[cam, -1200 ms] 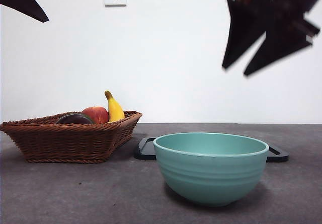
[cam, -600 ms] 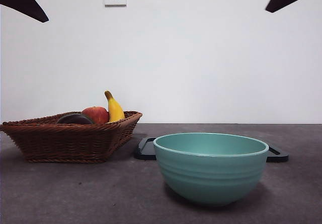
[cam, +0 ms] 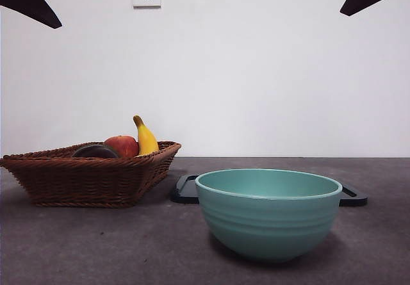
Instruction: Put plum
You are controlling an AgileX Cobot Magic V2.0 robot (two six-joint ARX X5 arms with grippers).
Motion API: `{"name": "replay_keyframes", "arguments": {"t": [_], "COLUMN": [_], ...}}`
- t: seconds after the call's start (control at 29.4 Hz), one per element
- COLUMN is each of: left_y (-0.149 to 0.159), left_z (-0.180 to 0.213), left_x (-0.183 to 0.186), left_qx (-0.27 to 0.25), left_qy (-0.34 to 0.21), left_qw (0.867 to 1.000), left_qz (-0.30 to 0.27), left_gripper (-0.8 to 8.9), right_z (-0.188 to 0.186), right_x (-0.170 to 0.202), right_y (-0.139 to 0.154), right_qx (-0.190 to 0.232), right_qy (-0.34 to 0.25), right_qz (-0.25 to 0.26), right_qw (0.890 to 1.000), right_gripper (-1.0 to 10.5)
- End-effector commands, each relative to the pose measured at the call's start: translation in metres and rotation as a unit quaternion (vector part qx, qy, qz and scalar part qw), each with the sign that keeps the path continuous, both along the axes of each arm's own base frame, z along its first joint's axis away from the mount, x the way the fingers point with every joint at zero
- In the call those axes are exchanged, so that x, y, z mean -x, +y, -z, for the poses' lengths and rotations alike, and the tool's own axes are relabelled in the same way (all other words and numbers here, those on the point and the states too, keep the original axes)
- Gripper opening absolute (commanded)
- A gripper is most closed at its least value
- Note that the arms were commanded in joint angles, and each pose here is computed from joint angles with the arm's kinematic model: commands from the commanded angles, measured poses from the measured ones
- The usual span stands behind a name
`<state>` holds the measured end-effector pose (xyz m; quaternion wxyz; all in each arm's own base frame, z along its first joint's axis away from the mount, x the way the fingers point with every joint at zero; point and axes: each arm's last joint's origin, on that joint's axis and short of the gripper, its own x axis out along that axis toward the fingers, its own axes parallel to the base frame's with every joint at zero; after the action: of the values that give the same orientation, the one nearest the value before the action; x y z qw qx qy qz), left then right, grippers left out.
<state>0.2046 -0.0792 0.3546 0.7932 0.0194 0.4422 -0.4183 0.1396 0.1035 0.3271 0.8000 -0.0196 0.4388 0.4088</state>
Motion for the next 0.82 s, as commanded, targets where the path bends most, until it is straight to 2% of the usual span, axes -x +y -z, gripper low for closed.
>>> {"name": "replay_keyframes", "arguments": {"t": [0.03,0.14,0.17,0.82], "left_y": [-0.0012,-0.0013,-0.0013,-0.0013], "left_z": [-0.0039,-0.0039,-0.0039,-0.004], "left_x": [-0.0008,-0.0009,-0.0009,-0.001], "left_qx": [0.004,0.004,0.004,0.004], "left_qy": [-0.006,-0.007,-0.007,-0.007], "left_qw": [1.0,1.0,1.0,1.0], "left_qz": [0.002,0.002,0.002,0.002], "left_gripper": [2.87,0.37,0.06,0.09], "right_z": [-0.0032,-0.0032,-0.0032,-0.0056], "right_x": [-0.0011,-0.0011,-0.0011,-0.0034], "right_y": [0.002,0.002,0.002,0.0035], "right_qx": [-0.002,-0.002,-0.002,-0.012], "right_qy": [-0.008,-0.008,-0.008,-0.025], "right_qz": [-0.008,-0.007,-0.008,-0.007], "right_qw": [1.0,1.0,1.0,1.0], "right_gripper": [2.2,0.7,0.1,0.1]}}
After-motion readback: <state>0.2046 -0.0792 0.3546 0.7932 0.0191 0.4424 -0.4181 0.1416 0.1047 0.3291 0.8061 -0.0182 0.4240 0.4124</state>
